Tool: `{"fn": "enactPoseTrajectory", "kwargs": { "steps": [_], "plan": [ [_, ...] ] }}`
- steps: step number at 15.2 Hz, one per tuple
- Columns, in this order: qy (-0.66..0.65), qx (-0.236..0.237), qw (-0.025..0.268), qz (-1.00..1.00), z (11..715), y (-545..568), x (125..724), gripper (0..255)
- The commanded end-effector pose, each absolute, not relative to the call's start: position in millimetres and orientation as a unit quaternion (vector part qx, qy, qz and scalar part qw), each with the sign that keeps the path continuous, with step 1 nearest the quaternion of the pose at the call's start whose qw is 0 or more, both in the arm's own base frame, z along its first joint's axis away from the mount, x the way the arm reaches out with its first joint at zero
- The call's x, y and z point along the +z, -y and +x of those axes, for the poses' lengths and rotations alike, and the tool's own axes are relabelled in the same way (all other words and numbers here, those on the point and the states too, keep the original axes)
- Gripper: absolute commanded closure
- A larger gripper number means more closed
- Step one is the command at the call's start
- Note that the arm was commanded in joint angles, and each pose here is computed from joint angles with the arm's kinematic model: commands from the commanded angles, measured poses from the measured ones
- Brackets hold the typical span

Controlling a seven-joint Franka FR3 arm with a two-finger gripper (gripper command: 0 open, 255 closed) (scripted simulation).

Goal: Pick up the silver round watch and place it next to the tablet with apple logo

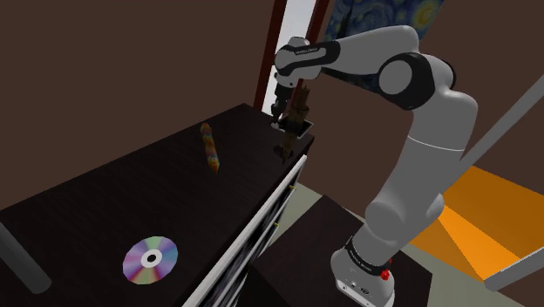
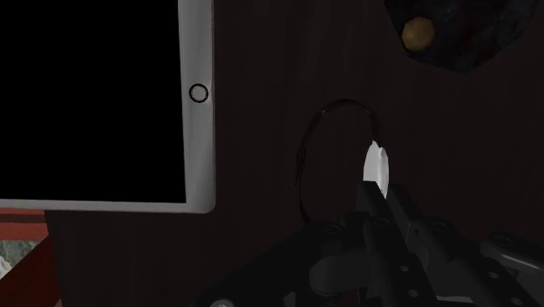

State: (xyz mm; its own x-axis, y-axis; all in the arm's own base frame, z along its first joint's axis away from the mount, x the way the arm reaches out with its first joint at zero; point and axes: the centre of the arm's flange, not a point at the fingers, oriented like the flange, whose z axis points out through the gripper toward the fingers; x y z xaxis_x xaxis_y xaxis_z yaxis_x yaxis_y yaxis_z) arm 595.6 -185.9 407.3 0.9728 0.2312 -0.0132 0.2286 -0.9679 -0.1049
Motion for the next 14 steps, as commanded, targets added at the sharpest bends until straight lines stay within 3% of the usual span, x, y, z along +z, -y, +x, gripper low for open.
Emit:
{"fn": "enactPoseTrajectory", "kwargs": {
  "steps": [1, 14],
  "plan": [
    [0.116, 0.012, 0.051, -0.992, 595, 185, 396, 255],
    [0.116, 0.012, 0.051, -0.992, 595, 185, 365, 255]
  ]
}}
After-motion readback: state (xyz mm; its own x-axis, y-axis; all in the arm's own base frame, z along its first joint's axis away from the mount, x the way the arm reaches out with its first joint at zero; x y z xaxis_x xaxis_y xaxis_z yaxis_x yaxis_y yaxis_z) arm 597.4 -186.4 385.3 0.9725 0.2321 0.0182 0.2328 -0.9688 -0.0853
